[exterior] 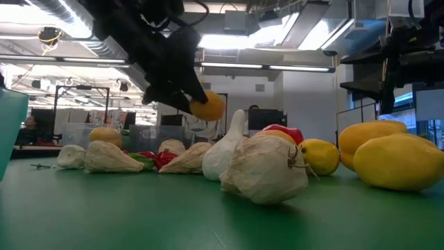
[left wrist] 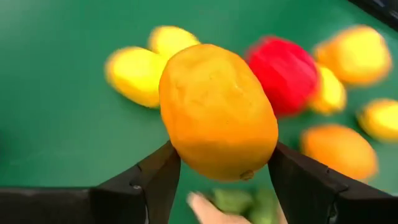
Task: Sort produce into baskets
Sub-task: Put the lemon into the black bin
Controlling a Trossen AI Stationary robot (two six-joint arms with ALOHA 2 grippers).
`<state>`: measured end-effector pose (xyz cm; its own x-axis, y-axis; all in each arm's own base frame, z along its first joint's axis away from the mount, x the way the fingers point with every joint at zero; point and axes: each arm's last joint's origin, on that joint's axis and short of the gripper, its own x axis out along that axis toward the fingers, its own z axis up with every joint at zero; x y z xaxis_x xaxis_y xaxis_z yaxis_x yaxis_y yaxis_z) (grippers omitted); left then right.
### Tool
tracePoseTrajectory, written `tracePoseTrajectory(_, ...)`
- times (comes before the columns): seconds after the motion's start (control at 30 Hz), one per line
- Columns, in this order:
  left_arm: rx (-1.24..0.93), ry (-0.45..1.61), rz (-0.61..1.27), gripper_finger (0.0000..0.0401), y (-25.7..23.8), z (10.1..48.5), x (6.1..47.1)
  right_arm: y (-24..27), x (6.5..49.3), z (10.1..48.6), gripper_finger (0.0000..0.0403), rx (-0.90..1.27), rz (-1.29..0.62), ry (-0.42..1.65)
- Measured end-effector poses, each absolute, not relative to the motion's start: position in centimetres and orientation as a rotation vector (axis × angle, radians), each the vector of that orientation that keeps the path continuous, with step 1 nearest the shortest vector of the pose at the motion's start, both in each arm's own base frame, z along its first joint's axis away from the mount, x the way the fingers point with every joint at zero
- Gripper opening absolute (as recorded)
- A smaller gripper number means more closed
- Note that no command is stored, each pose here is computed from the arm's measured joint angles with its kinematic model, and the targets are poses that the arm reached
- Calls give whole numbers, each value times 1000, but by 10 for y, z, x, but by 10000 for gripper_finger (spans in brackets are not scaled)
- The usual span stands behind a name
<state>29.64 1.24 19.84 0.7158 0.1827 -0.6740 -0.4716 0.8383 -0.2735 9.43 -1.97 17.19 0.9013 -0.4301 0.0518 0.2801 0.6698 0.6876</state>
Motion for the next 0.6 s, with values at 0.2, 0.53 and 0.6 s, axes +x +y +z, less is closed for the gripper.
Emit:
tracePoseTrajectory(0.2, -438, 752, 319, 226, -6, 194, 293, -17, 98, 169, 261, 762, -297, -146)
tracePoseTrajectory(0.53, -518, 565, 537, 226, 14, 239, 284, -20, 102, 180, 261, 686, -419, -125)
tracePoseTrajectory(0.6, -496, 506, 641, 226, 25, 253, 281, -20, 103, 177, 261, 684, -429, -93)
